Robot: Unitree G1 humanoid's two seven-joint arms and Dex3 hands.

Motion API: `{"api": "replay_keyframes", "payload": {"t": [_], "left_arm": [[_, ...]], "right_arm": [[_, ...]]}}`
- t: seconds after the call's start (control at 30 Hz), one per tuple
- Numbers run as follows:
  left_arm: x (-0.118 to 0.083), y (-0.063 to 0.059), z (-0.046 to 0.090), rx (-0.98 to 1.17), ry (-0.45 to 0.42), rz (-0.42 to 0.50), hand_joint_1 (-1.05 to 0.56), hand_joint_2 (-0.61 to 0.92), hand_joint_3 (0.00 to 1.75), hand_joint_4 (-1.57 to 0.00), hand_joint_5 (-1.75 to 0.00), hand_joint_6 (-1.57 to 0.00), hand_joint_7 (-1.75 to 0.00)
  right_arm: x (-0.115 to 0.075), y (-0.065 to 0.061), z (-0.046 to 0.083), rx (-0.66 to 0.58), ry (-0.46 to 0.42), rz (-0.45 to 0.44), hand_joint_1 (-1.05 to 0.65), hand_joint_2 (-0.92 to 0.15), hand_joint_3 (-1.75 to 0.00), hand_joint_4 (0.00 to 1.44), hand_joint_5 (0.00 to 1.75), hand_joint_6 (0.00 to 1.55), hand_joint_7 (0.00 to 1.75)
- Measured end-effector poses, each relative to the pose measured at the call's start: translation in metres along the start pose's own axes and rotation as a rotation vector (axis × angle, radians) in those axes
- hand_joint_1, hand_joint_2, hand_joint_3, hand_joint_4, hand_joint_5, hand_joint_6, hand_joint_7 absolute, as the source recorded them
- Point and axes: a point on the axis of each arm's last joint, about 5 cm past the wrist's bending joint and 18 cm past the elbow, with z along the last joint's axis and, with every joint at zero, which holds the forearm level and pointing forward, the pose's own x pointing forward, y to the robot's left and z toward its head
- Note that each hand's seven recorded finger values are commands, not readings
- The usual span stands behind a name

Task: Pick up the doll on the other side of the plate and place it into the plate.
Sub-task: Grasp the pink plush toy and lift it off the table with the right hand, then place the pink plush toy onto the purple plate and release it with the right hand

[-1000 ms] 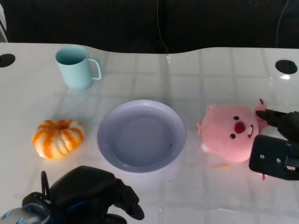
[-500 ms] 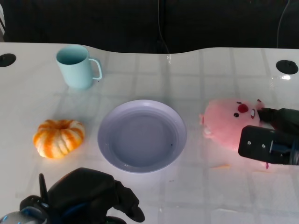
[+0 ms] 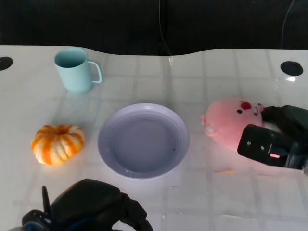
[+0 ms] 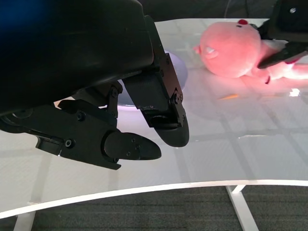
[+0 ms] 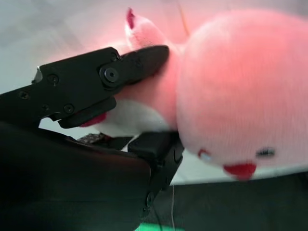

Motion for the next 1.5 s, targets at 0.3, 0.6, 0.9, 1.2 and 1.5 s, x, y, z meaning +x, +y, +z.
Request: {"api": "replay_keyframes", "payload": {"t": [0.3, 0.6, 0.9, 1.2, 1.5], "left_arm": [[0.002, 0.005, 0.001, -0.008, 0.004, 0.000, -0.25, 0.92, 0.23, -0.72, -1.42, -1.09, -0.02], [0.006, 0.004, -0.003, -0.002, 0.006, -0.012, -0.26, 0.92, 0.24, -0.73, -1.34, -1.09, -0.02], [0.010, -0.001, -0.007, 0.006, -0.013, -0.016, -0.24, 0.92, 0.22, -0.76, -1.34, -1.10, -0.02], [0.012, -0.002, -0.008, 0.006, -0.013, -0.023, -0.25, 0.92, 0.23, -0.76, -1.29, -1.09, -0.02], [0.016, -0.005, -0.006, 0.004, -0.013, -0.027, -0.26, 0.92, 0.25, -0.76, -1.24, -1.09, -0.02]], "right_arm": [[0.002, 0.000, 0.003, -0.011, -0.005, -0.058, -0.25, -0.85, -0.38, 0.76, 1.60, 0.89, 1.05], [-0.003, 0.003, 0.004, 0.083, -0.056, -0.148, -0.20, -0.39, -1.23, 0.88, 1.74, 0.76, 1.72], [-0.007, -0.013, 0.009, 0.239, -0.140, -0.266, -0.20, -0.31, -1.45, 0.93, 1.75, 0.80, 1.75], [-0.012, -0.032, 0.030, 0.333, -0.277, -0.296, -0.15, -0.31, -1.37, 0.93, 1.75, 0.78, 1.75], [-0.010, -0.026, 0.079, 0.300, -0.440, -0.204, -0.18, -0.36, -1.25, 0.91, 1.75, 0.76, 1.75]]}}
